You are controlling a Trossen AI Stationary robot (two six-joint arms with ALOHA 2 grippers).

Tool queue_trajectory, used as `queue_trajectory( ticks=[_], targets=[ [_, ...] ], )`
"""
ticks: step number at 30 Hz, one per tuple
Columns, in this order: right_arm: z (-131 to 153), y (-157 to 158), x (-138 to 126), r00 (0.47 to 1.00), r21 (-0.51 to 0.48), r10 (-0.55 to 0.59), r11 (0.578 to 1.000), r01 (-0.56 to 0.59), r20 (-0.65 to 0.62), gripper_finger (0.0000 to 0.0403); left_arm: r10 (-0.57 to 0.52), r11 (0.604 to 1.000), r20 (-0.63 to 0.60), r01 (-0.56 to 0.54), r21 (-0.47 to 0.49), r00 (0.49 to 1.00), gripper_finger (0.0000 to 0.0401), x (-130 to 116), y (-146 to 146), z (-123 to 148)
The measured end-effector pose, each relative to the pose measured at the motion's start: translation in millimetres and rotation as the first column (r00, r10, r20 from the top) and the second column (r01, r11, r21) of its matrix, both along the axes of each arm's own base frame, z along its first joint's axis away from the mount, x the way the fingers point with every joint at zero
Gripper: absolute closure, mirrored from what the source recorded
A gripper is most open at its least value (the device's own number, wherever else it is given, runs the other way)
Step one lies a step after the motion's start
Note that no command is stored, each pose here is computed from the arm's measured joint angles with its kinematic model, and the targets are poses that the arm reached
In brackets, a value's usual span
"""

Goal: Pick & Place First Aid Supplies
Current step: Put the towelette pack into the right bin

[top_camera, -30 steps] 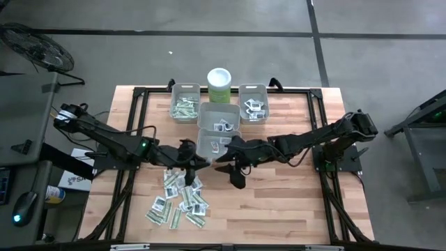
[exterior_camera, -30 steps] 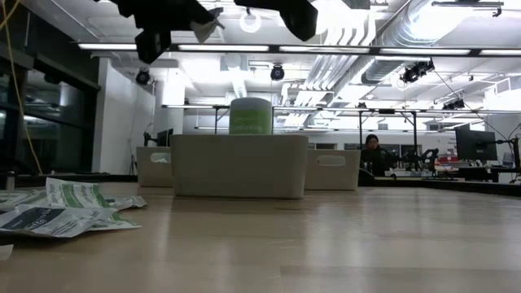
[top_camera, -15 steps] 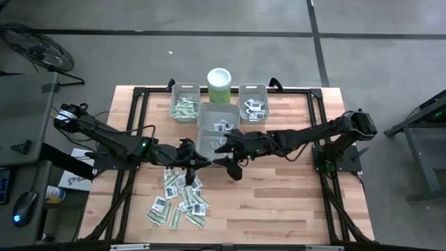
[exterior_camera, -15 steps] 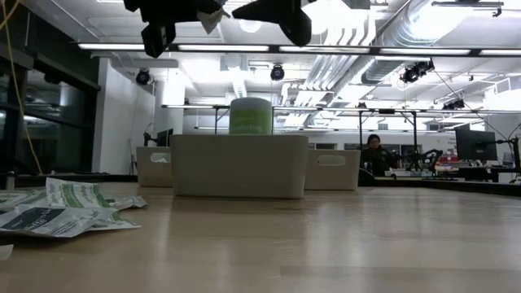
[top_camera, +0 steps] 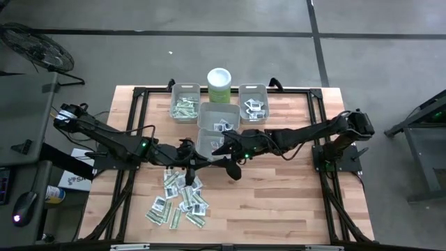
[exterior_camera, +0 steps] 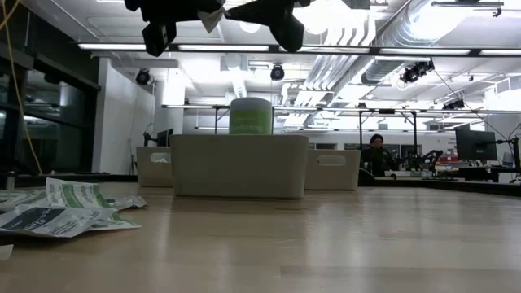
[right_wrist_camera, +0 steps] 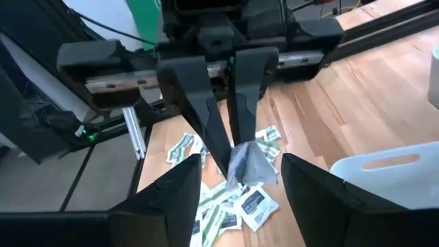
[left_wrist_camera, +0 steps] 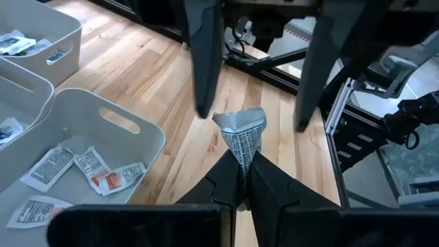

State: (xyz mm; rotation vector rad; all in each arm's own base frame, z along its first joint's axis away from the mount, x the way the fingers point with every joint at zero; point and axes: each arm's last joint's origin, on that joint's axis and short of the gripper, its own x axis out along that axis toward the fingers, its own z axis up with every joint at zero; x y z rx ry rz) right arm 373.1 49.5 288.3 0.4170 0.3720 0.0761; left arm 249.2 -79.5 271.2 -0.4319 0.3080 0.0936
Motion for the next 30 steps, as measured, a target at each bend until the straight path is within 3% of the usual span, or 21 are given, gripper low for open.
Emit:
queue_trajectory(
  ticks=[30],
  targets=[
    [-1.4, -2.7, 0.7, 1.000, 0.012, 0.004, 1.000, -0.004, -0.009, 0.0379, -0.003, 0.999, 0.003, 0.003, 0.036, 1.000, 0.0380, 0.0, 0.3, 0.5]
  ],
)
